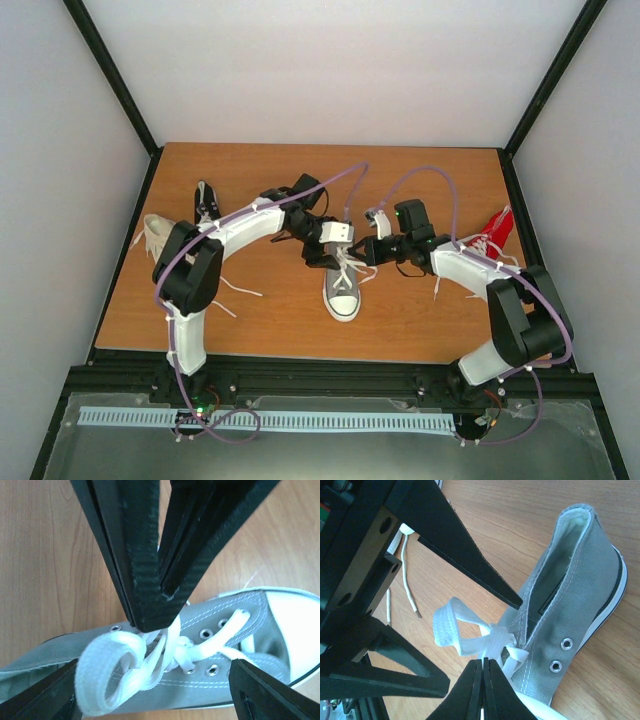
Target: Tie the shoes
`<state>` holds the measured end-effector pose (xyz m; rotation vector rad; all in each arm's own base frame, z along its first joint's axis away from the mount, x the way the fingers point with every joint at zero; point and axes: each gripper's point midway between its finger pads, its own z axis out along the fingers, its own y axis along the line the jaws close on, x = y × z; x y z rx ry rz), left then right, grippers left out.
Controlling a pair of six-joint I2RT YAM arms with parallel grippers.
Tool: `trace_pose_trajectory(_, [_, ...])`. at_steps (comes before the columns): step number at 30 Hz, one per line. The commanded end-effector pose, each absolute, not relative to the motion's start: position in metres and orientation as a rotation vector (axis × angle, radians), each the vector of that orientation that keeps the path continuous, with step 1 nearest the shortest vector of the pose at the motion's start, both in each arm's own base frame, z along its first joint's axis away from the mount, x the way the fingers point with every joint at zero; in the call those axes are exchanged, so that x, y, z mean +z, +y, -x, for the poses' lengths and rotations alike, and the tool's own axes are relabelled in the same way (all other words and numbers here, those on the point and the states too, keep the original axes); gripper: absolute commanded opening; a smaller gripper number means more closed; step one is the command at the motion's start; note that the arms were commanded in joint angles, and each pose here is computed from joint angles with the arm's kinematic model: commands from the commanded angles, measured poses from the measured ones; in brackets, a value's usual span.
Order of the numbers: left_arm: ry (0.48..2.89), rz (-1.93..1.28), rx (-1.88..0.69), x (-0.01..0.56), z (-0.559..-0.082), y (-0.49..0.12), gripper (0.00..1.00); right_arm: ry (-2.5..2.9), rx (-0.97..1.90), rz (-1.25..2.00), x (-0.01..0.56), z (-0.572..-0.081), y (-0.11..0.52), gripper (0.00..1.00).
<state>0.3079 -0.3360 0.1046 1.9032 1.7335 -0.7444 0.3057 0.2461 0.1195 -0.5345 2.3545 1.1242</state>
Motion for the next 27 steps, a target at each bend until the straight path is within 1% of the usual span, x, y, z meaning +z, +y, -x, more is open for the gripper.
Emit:
trace_pose_trajectory(1, [1.533,-2.063,-0.605,0.094,-0.315,-0.337,0.80,2.344,1.133,0.556,0.117,-0.308,0.248,0.03])
trace_pose_trajectory(5, [1.498,-2.065,-0.561,0.089,-0.317,-0.346,0.78,2.345,1.138,0.555,0.117,-0.307,0.248,0.03])
trace_pose_trajectory(8, [1.500,-2.024,-0.571,0.093,-0.321,-0.354,0.71,2.342,1.139,0.557,0.117,-0.308,0.249,0.03])
trace_pose_trajectory(10, [1.507,-2.014,-0.567,0.092,-0.323,-0.357,0.63,2.340,1.141,0.558,0.118,-0.308,0.249,0.03])
trace_pose_trajectory(15, [1.515,-2.028,-0.572,0.088,-0.320,-0.356,0.40,2.335,1.133,0.558,0.120,-0.308,0.248,0.03])
trace_pose_trajectory(16, [1.517,-2.026,-0.574,0.089,-0.320,-0.356,0.32,2.334,1.131,0.559,0.121,-0.308,0.248,0.03])
trace_pose_trajectory(18, [1.528,-2.020,-0.577,0.093,-0.320,-0.356,0.25,2.333,1.124,0.561,0.121,-0.309,0.248,0.03])
trace_pose_trajectory(21, [1.550,-2.002,-0.603,0.100,-0.320,-0.356,0.19,2.338,1.113,0.567,0.120,-0.309,0.247,0.03])
trace_pose_trajectory(27, [1.599,-1.940,-0.662,0.110,-0.326,-0.357,0.12,2.342,1.102,0.581,0.121,-0.307,0.246,0.03])
